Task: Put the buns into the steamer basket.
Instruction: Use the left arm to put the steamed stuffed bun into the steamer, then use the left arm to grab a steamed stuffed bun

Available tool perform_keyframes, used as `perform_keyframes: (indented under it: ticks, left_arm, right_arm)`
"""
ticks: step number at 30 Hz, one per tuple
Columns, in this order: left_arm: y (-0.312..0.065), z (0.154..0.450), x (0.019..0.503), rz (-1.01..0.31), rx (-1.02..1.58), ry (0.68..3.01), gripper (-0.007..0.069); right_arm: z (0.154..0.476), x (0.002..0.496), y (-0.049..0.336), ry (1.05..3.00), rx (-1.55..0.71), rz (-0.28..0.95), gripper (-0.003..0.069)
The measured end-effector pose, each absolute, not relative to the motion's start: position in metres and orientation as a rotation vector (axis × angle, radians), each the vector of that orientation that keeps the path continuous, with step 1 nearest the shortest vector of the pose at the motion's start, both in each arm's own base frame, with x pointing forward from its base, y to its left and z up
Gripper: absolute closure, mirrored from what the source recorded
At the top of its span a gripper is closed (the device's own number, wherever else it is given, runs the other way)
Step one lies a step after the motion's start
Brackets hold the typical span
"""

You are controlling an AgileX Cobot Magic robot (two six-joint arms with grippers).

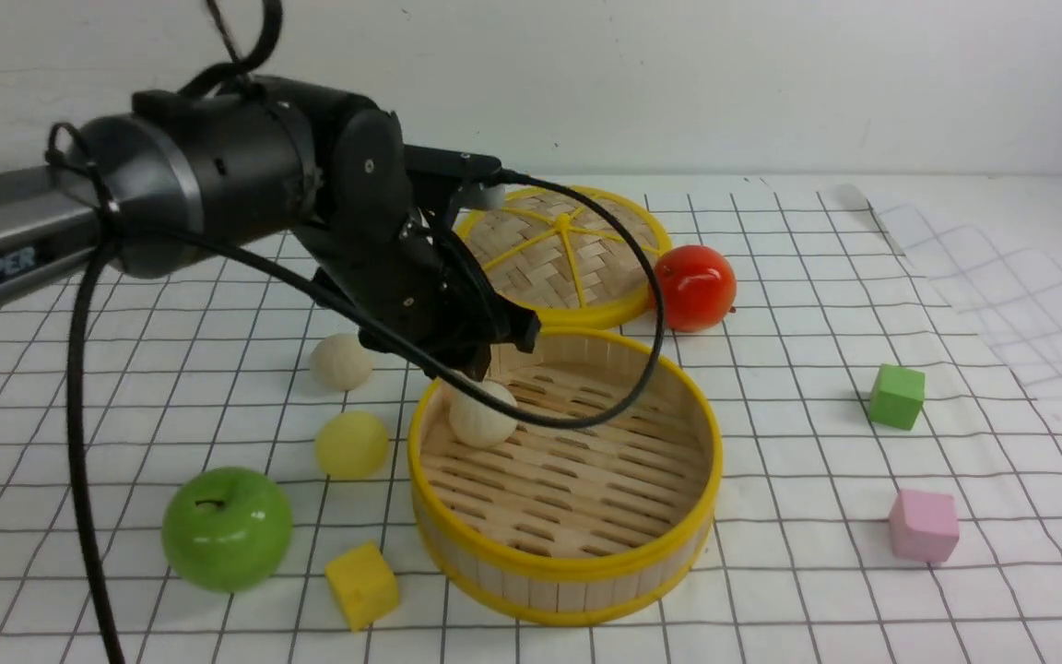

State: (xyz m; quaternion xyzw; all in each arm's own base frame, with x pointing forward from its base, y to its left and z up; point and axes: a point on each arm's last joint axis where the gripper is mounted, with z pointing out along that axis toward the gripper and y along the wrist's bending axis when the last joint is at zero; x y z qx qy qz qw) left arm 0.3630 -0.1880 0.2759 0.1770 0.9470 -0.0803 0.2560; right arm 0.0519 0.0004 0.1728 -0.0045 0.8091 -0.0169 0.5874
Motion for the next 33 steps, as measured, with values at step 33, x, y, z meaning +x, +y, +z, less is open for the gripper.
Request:
perform_keyframes:
  ticks: [33]
  left_arm:
    - [-0.131, 0.201, 0.407, -0.031, 0.169, 2.795, 0.0326]
  right_arm:
    - [0.173, 0.052, 0.000, 1.885, -0.011, -0.039, 0.0419]
